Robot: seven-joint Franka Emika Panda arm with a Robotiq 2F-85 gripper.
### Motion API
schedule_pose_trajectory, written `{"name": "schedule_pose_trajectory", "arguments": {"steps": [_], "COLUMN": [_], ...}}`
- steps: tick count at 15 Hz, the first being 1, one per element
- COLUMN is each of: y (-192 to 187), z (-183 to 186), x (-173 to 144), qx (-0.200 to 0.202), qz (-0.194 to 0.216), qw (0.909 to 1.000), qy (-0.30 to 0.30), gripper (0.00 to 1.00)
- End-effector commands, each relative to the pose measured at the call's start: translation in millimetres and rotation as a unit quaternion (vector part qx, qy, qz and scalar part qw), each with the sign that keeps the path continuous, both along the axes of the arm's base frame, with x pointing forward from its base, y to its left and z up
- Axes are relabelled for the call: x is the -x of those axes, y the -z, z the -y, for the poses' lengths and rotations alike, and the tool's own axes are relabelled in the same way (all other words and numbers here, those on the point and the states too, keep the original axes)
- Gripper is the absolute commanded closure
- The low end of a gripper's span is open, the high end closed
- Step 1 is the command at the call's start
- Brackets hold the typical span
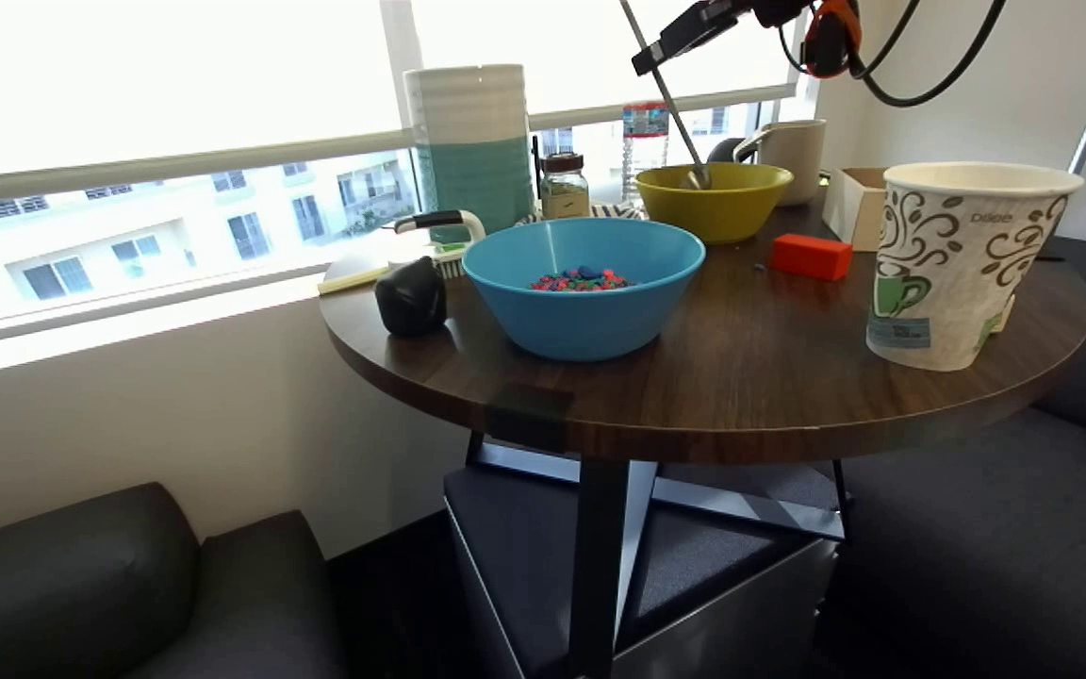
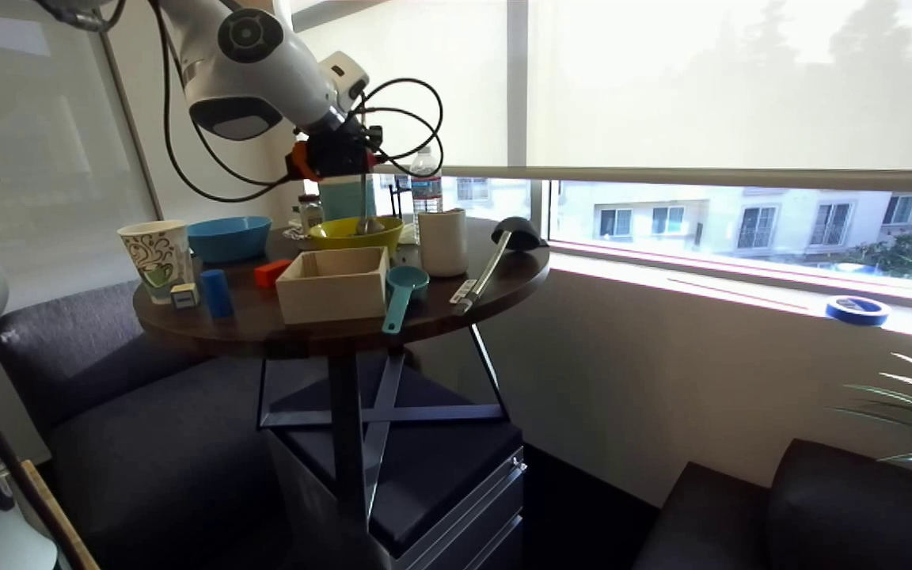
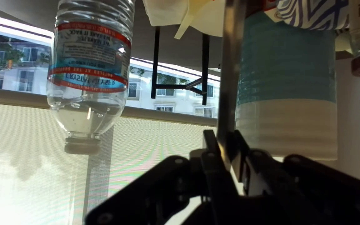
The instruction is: Use the metal spoon to scoop up cereal from the yellow bowl and put it into the blue bowl
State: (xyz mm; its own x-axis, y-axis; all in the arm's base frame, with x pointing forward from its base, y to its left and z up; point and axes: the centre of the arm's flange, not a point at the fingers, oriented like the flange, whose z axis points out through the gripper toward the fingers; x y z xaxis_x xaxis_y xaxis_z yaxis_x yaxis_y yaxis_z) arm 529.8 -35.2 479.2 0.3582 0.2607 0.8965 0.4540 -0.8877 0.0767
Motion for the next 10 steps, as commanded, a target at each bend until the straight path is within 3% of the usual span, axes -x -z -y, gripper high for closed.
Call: {"name": "schedule_pose_trajectory", "arguments": {"steps": [1, 10], "y": [11.3, 11.9], "z": [0.5, 2.5], "x": [-1.1, -0.1], "qx": [0.000, -0.025], "qz": [0.002, 0.080], "qw": [1.0000, 0.9965], "qy": [-0.008, -0.005], "gripper": [0.96, 0.96]}}
